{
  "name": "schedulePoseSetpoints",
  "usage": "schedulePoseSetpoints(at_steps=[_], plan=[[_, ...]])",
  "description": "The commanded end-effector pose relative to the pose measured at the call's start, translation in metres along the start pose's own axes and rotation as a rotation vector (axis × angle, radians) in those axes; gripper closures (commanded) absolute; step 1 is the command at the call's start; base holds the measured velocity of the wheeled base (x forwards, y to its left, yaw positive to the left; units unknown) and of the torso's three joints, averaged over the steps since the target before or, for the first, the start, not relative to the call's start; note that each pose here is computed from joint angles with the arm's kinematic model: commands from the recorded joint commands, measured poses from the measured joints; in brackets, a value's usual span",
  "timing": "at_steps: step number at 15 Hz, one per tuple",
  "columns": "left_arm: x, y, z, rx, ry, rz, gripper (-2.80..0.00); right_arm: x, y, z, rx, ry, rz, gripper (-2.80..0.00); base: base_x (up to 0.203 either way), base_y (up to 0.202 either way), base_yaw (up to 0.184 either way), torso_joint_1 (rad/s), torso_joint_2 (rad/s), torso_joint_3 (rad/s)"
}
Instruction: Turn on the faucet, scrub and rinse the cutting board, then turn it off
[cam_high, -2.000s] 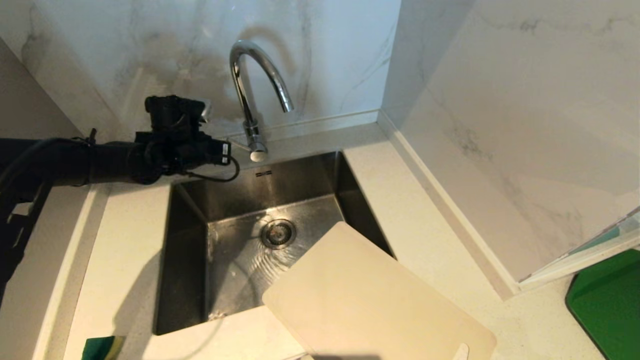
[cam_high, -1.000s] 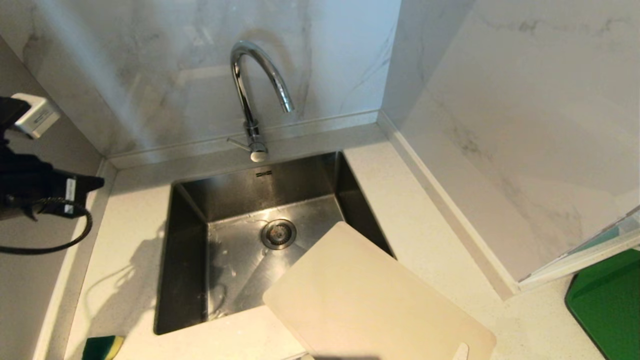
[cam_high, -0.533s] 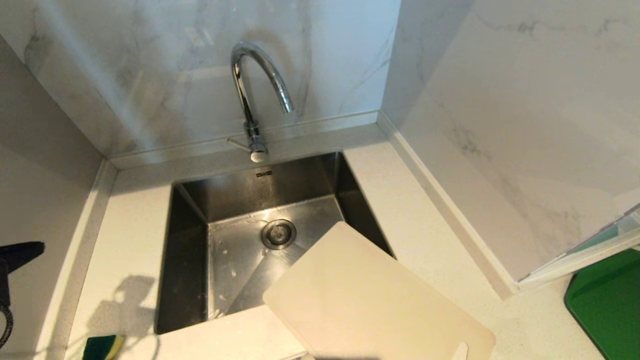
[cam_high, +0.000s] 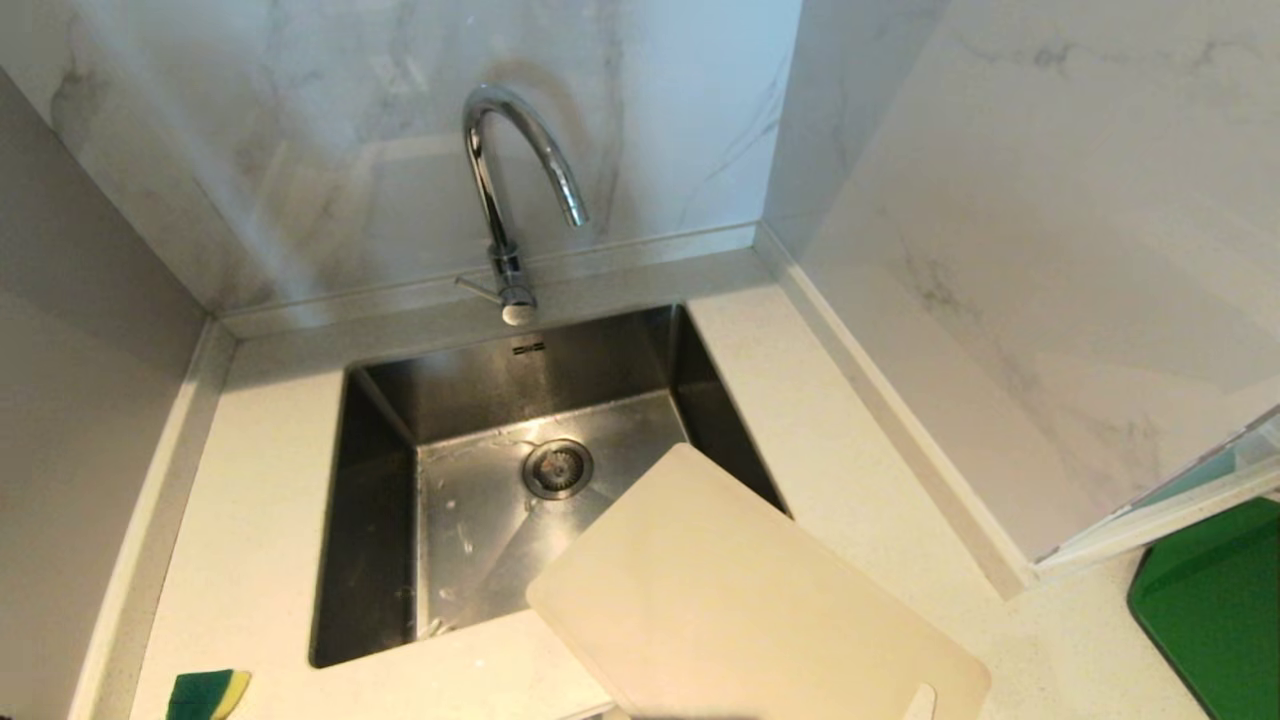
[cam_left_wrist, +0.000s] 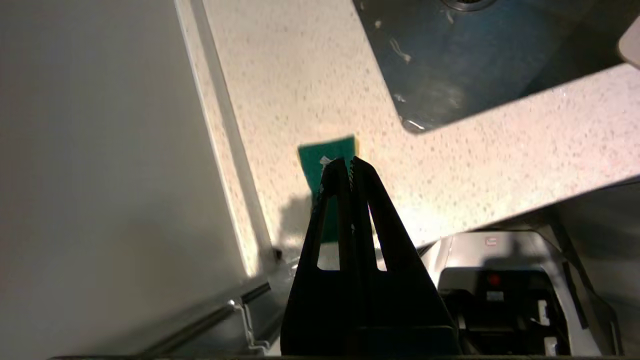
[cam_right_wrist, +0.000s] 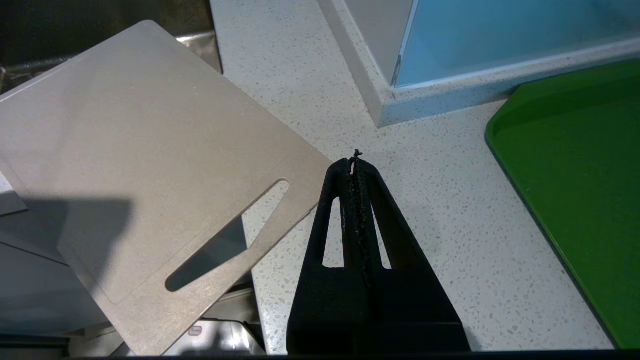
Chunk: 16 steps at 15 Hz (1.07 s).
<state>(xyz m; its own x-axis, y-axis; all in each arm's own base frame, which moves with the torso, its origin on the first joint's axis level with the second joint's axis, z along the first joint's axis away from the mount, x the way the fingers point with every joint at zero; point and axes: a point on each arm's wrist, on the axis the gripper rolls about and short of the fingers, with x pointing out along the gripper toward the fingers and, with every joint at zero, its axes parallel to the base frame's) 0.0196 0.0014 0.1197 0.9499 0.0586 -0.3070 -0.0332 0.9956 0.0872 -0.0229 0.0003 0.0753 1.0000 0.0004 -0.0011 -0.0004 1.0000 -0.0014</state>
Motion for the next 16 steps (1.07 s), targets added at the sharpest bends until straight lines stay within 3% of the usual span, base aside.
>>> schedulePoseSetpoints(at_steps=[1, 5, 9, 10, 12, 13, 14, 16], plan=[[-0.012, -0.002, -0.032, -0.025, -0.091, 0.006, 0.00, 0.000, 0.000, -0.001, 0.000, 0.003, 0.001, 0.00, 0.000, 0.000, 0.000, 0.000, 0.00, 0.000], [-0.013, -0.004, -0.047, -0.049, -0.121, -0.025, 0.00, 0.000, 0.000, 0.000, 0.000, 0.002, 0.001, 0.00, 0.000, 0.000, 0.000, 0.000, 0.00, 0.000], [-0.026, -0.004, -0.055, 0.026, -0.309, -0.052, 0.00, 0.000, 0.000, 0.000, 0.000, 0.002, 0.001, 0.00, 0.000, 0.000, 0.000, 0.000, 0.00, 0.000], [-0.027, -0.004, -0.055, 0.018, -0.321, -0.053, 0.00, 0.000, 0.000, 0.000, 0.000, 0.003, 0.001, 0.00, 0.000, 0.000, 0.000, 0.000, 0.00, 0.000], [-0.027, -0.004, -0.055, -0.067, -0.318, -0.048, 0.00, 0.000, 0.000, 0.000, 0.000, 0.002, 0.001, 0.00, 0.000, 0.000, 0.000, 0.000, 0.00, 0.000], [-0.027, -0.004, -0.055, -0.068, -0.317, -0.048, 0.00, 0.000, 0.000, -0.001, 0.000, 0.003, 0.001, 0.00, 0.000, 0.000, 0.000, 0.000, 0.00, 0.000], [-0.027, -0.004, -0.055, -0.039, -0.318, -0.046, 0.00, 0.000, 0.000, 0.000, 0.000, 0.002, 0.001, 0.00, 0.000, 0.000, 0.000, 0.000, 0.00, 0.000], [-0.027, -0.004, -0.056, 0.080, -0.317, -0.051, 0.00, 0.000, 0.000, 0.000, 0.000, 0.002, 0.001, 0.00, 0.000, 0.000, 0.000, 0.000, 0.00, 0.000]])
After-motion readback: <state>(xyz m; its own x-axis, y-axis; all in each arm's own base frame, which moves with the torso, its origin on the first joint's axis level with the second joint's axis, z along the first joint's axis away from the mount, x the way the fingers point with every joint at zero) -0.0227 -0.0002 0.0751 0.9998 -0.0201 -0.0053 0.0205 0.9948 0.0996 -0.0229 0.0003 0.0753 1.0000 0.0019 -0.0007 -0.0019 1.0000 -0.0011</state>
